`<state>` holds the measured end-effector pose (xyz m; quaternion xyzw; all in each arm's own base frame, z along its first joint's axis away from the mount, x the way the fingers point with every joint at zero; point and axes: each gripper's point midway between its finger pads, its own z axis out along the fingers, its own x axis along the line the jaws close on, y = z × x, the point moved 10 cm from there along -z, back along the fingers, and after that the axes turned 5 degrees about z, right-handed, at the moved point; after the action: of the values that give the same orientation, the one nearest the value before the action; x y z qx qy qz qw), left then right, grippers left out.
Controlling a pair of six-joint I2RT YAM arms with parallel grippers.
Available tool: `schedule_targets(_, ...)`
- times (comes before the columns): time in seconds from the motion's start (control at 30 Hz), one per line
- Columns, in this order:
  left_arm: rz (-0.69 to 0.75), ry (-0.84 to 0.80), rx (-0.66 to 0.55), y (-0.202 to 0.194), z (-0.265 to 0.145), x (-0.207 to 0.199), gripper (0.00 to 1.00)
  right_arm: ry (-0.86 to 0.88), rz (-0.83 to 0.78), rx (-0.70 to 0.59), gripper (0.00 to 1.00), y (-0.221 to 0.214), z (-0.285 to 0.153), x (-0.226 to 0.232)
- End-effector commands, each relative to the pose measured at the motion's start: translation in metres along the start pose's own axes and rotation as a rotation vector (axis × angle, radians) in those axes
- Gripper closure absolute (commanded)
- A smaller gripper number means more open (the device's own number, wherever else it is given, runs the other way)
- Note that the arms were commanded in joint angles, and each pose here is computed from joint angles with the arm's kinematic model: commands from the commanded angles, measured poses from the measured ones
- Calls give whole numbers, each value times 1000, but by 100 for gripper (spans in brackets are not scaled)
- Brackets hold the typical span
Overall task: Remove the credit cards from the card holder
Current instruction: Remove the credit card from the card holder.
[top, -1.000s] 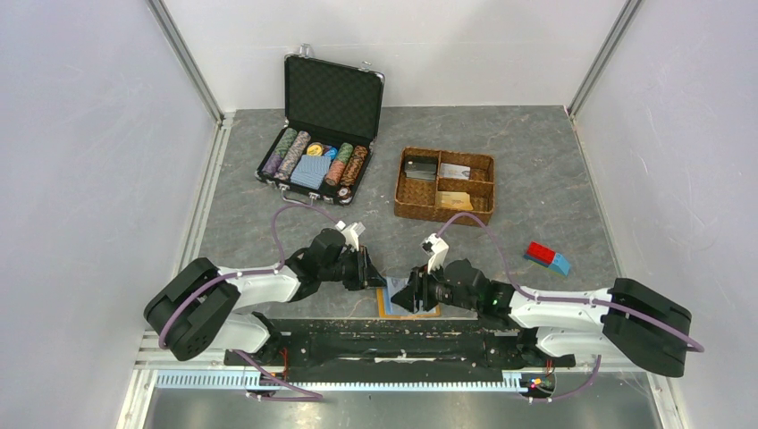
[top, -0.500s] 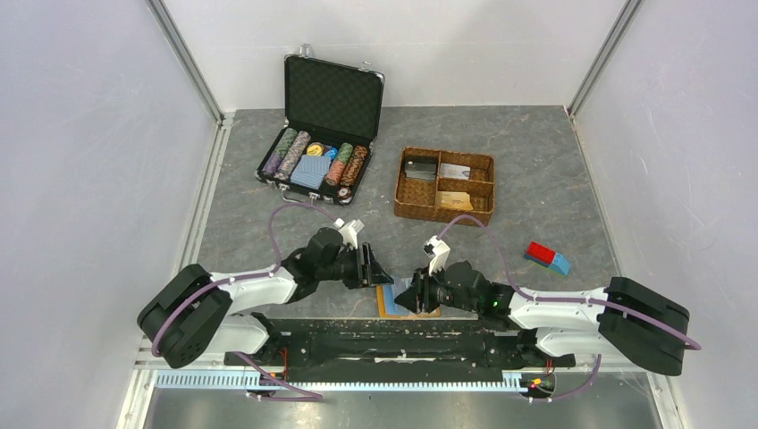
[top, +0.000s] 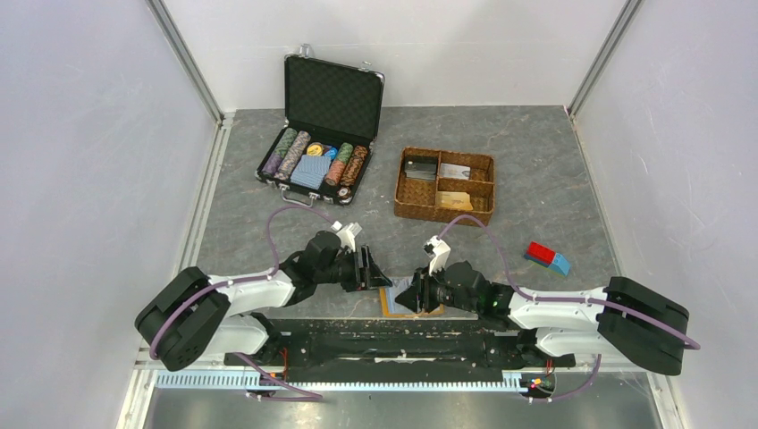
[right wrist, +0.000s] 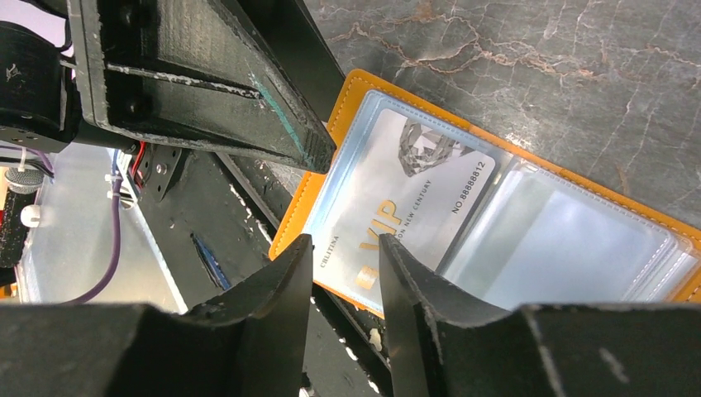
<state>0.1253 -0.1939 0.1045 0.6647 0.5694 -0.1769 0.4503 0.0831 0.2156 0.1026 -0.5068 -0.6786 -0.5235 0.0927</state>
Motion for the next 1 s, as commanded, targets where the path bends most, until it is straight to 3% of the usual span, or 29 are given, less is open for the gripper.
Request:
schedule_targets(0.0, -3, -40, -13, 2, 3, -4, 33, 44, -3, -31, 60, 2, -1, 3)
schedule_targets(0.23, 2, -45, -3, 3, 7, -3, 33, 59, 8, -22, 56, 0, -1, 4)
schedule_targets(0.43, 0, -57, 21, 0, 12, 1, 37, 36, -6, -53, 60, 8, -4, 1)
schedule_targets(0.73, -22, -122, 56, -1, 20, 0, 57, 38, 4, -60, 63, 15, -8, -8)
schedule_targets(0.87, -10, -165, 50, -2, 19, -1, 80, 81, 18, -40, 63, 14, -7, -8)
schedule_targets(0.97, 9, -210, 29, -2, 17, -3, 91, 73, 31, -34, 64, 11, -6, -13)
